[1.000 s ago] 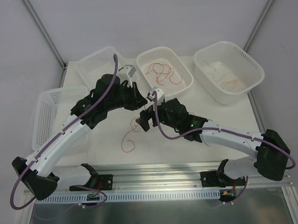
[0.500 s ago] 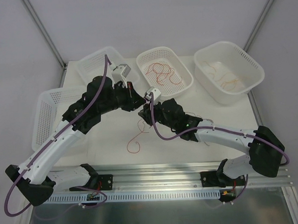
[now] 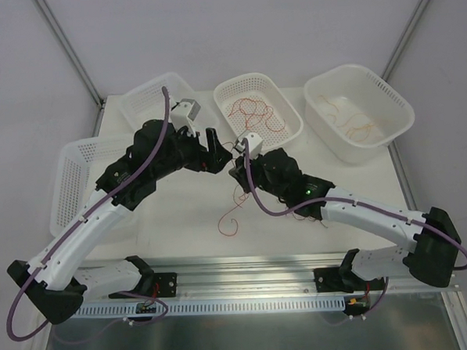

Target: Untangle the cables

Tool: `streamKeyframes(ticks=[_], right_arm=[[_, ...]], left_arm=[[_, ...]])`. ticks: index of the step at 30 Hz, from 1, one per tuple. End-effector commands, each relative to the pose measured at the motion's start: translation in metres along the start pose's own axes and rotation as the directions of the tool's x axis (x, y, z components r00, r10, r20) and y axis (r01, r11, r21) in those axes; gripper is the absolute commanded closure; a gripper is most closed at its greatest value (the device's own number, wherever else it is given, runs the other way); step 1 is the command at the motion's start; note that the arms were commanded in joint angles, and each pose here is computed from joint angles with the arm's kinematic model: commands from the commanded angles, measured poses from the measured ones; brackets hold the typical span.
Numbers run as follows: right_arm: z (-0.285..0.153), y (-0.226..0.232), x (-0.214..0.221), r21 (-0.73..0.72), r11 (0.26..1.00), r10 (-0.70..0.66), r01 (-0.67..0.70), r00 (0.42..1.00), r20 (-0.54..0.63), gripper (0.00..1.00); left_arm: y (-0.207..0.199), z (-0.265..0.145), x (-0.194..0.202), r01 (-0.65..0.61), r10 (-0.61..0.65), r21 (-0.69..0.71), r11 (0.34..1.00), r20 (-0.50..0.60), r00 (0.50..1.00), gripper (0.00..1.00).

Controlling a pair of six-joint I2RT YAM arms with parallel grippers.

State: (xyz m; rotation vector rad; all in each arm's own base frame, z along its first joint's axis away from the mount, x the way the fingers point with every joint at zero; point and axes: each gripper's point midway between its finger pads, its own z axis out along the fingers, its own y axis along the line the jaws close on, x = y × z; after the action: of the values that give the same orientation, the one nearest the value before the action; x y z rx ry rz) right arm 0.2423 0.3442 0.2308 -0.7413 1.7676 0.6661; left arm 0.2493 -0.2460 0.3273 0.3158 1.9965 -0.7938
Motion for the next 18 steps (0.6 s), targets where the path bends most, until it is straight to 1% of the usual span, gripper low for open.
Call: streamKeyframes(ticks=[1,2,3,4,5,6,7,8,9,10,11,12,13,14,15,16,17,18], right_arm=[[-0.02,-0.024,-0.037,0.094,0.995,-0.018,0.016,1.0,0.024,0.99],[-0.024,-0.033,-0.051,0.117,0.993,-0.014,0.01,0.999,0.037,0.99],[-0.028,-0.04,-0.053,0.139,0.99,-0.015,0.014,1.0,0.011,0.99],[-0.03,-0.046,-0.058,0.156,0.987,-0.025,0.025,1.0,0.003,0.99],[-0.038,-0.056,-0.076,0.185,0.982,-0.027,0.025,1.0,0.009,0.99],[-0.041,-0.063,-0.083,0.208,0.978,-0.029,0.027,1.0,0.008,0.99],[-0.04,-0.069,-0.088,0.222,0.975,-0.033,0.033,0.999,-0.002,0.99],[-0.044,-0.081,-0.093,0.249,0.968,-0.039,0.042,0.999,-0.02,0.99],[-0.05,-0.084,-0.117,0.259,0.965,-0.043,0.036,0.999,0.022,0.99],[-0.052,-0.089,-0.129,0.272,0.962,-0.049,0.036,0.998,0.039,0.99],[-0.05,-0.101,-0.133,0.293,0.955,-0.061,0.051,0.998,0.025,0.99],[-0.057,-0.103,-0.161,0.295,0.954,-0.078,0.051,0.994,0.079,0.99],[-0.058,-0.114,-0.172,0.321,0.946,-0.085,0.051,0.992,0.09,0.99],[-0.051,-0.12,-0.175,0.331,0.941,-0.101,0.071,0.992,0.075,0.99],[-0.057,-0.123,-0.204,0.34,0.938,-0.12,0.07,0.984,0.128,0.99],[-0.057,-0.133,-0.213,0.363,0.929,-0.132,0.075,0.982,0.136,0.99],[-0.046,-0.141,-0.218,0.378,0.922,-0.146,0.087,0.981,0.13,0.99],[-0.044,-0.147,-0.228,0.398,0.911,-0.173,0.104,0.975,0.141,0.99]], left_arm=[[0.006,-0.014,-0.028,-0.095,0.096,-0.017,0.995,0.097,0.991,0.1],[0.009,-0.016,-0.03,-0.108,0.11,-0.022,0.994,0.103,0.989,0.06],[0.014,-0.02,-0.031,-0.115,0.119,-0.036,0.993,0.111,0.987,0.02],[0.018,-0.022,-0.03,-0.143,0.146,-0.041,0.989,0.113,0.983,0.01],[0.023,-0.021,-0.024,-0.158,0.162,-0.05,0.986,0.1,0.982,0.01],[0.028,-0.026,-0.024,-0.173,0.178,-0.061,0.983,0.111,0.978,0.01],[0.031,-0.028,-0.024,-0.213,0.219,-0.062,0.975,0.117,0.969,0.01],[0.037,-0.025,-0.012,-0.227,0.232,-0.061,0.972,0.097,0.968,0.01],[0.039,-0.031,-0.012,-0.243,0.248,-0.062,0.968,0.116,0.962,0.01],[0.041,-0.031,-0.012,-0.28,0.286,-0.061,0.958,0.134,0.949,0.01],[0.05,-0.026,0.003,-0.294,0.3,-0.071,0.953,0.109,0.948,0.01],[0.054,-0.028,0.006,-0.307,0.316,-0.081,0.948,0.12,0.941,0.01],[0.061,-0.026,0.008,-0.322,0.334,-0.109,0.94,0.122,0.935,0.01],[0.071,-0.022,0.022,-0.327,0.338,-0.125,0.937,0.087,0.937,0.01],[0.078,-0.021,0.027,-0.33,0.343,-0.146,0.933,0.074,0.936,0.01],[0.085,-0.019,0.033,-0.33,0.343,-0.168,0.929,0.055,0.938,0.01],[0.096,-0.016,0.042,-0.326,0.338,-0.199,0.924,0.027,0.941,0.01],[0.1,-0.014,0.047,-0.325,0.335,-0.208,0.923,0.014,0.942,0.01]])
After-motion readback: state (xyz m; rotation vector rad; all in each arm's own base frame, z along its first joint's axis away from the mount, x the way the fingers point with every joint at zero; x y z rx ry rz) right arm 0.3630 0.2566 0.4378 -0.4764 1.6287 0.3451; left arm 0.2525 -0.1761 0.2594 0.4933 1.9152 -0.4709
